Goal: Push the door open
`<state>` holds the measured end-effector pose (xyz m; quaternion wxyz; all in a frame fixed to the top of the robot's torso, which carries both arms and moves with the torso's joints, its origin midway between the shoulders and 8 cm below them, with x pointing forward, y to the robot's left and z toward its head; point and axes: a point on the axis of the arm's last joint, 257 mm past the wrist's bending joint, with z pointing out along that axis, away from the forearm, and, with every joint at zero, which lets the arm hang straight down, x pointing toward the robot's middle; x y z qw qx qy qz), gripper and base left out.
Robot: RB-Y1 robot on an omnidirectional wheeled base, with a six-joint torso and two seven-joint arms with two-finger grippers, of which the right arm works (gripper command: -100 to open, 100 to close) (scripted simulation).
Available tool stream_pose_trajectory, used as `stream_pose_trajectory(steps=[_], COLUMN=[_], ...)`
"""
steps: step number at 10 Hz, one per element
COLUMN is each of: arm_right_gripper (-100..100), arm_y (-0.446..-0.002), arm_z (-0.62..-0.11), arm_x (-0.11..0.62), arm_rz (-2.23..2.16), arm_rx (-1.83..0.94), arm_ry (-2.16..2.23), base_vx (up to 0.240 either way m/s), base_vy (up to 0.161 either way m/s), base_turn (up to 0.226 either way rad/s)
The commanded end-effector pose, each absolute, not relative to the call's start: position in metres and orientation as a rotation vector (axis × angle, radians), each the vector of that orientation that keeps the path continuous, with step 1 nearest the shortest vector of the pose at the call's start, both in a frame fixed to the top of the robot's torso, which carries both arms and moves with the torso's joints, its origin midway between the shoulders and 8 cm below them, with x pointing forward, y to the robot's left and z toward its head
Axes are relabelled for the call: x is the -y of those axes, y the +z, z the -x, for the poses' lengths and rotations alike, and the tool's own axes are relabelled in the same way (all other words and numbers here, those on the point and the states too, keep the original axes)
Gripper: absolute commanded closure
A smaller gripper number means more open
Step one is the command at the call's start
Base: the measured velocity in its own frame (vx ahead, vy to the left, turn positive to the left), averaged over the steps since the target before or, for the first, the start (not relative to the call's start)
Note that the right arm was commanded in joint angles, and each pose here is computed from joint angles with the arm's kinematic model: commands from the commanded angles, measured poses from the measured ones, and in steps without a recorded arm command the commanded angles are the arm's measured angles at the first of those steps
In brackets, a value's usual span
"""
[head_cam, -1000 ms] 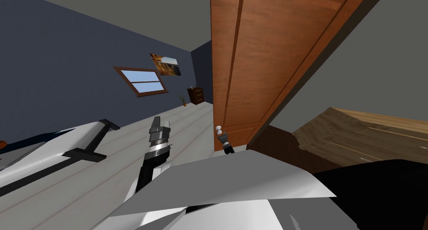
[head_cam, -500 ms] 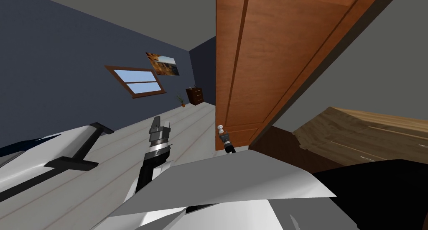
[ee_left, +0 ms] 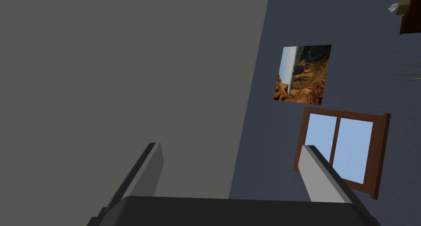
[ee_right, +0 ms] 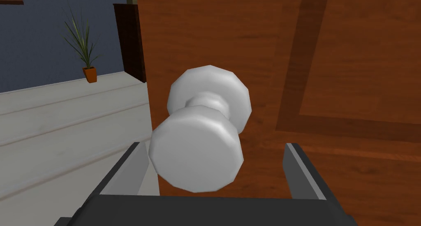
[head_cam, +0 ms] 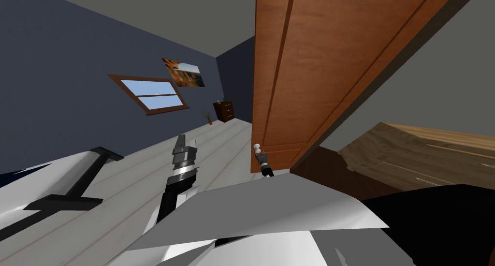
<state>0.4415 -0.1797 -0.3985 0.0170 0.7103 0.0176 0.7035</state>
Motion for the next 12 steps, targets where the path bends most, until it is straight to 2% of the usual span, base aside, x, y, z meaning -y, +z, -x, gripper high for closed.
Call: stream_pose_trajectory(steps=[1,7,9,12], arm_right_gripper=[100,100,100,100], arm_y=[-0.394,-0.392,-0.397,-0.393], arm_z=[-0.443,-0.446,-0.442,-0.443], arm_x=[0.198,0.213,0.211,0.246], arm_rz=[-2.181,-2.161,-2.179,-2.127], arm_rx=[-0.011,0.111,0.109,0.131], arm_ry=[2.177,2.161,2.146,2.116], base_vx=[0.133,0.139,0.140,0.199], base_vy=[0.104,0.098,0.044,0.062], base_turn=[-0.050,-0.060,-0.029,-0.047])
